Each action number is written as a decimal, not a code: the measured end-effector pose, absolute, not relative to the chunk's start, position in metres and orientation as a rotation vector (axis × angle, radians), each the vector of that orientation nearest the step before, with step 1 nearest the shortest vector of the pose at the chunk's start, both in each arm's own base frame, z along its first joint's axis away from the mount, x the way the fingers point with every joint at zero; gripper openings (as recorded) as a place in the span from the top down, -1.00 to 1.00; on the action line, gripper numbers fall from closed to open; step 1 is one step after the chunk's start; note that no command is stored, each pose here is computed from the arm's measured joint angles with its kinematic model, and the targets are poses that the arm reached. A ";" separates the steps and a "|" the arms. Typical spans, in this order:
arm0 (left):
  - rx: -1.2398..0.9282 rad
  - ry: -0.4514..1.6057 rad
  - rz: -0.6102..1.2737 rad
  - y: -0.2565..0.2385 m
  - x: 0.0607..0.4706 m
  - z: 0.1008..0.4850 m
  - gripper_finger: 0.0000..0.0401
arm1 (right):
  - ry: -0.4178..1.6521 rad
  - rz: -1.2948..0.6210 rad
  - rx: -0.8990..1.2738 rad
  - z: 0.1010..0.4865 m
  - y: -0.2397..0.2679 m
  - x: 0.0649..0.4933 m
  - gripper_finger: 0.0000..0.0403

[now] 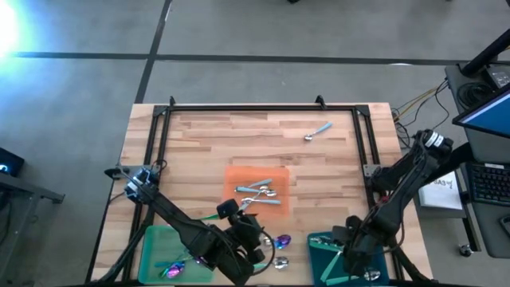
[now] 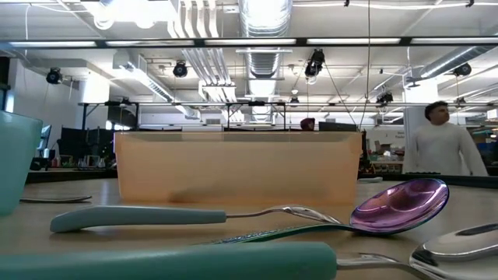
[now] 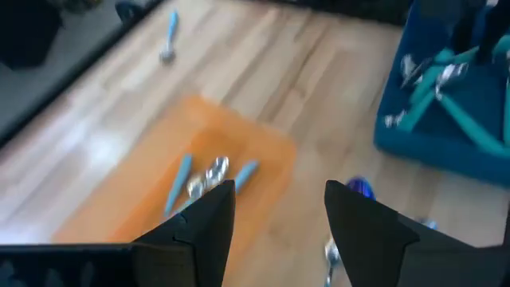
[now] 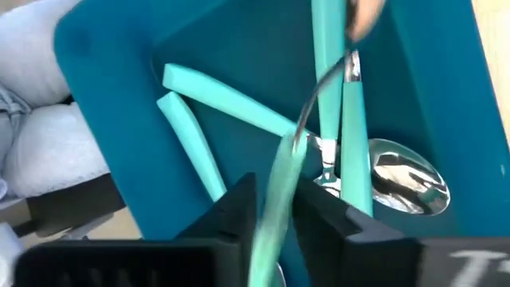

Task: Sort silverware by color (type)
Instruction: Put the green spoon into the blue bin, then put the blue spoon into the orange bin

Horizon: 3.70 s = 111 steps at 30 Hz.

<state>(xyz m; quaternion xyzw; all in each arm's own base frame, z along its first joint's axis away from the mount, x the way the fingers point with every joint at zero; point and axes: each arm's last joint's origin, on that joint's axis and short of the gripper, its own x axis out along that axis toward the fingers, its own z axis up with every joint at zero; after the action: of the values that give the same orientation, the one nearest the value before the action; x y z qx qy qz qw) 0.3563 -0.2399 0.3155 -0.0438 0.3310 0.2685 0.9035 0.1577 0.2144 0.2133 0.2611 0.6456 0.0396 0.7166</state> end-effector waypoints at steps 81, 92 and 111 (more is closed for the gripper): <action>-0.387 1.228 0.362 -0.250 0.349 0.149 0.83 | 1.291 0.139 0.368 0.242 0.169 0.195 0.34; -0.198 1.125 0.387 -0.247 0.363 0.219 0.83 | 1.148 0.021 0.267 0.242 0.165 0.200 0.34; 0.014 0.435 0.793 -0.224 0.364 0.330 0.82 | 0.266 -0.080 0.025 0.301 0.145 0.270 0.34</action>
<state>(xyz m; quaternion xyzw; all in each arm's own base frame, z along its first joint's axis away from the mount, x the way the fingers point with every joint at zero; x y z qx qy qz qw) 0.3641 -0.2240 0.3303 0.0068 0.2101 0.3832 0.8994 0.2696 0.1452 0.3006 0.0125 0.1327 -0.0400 0.9903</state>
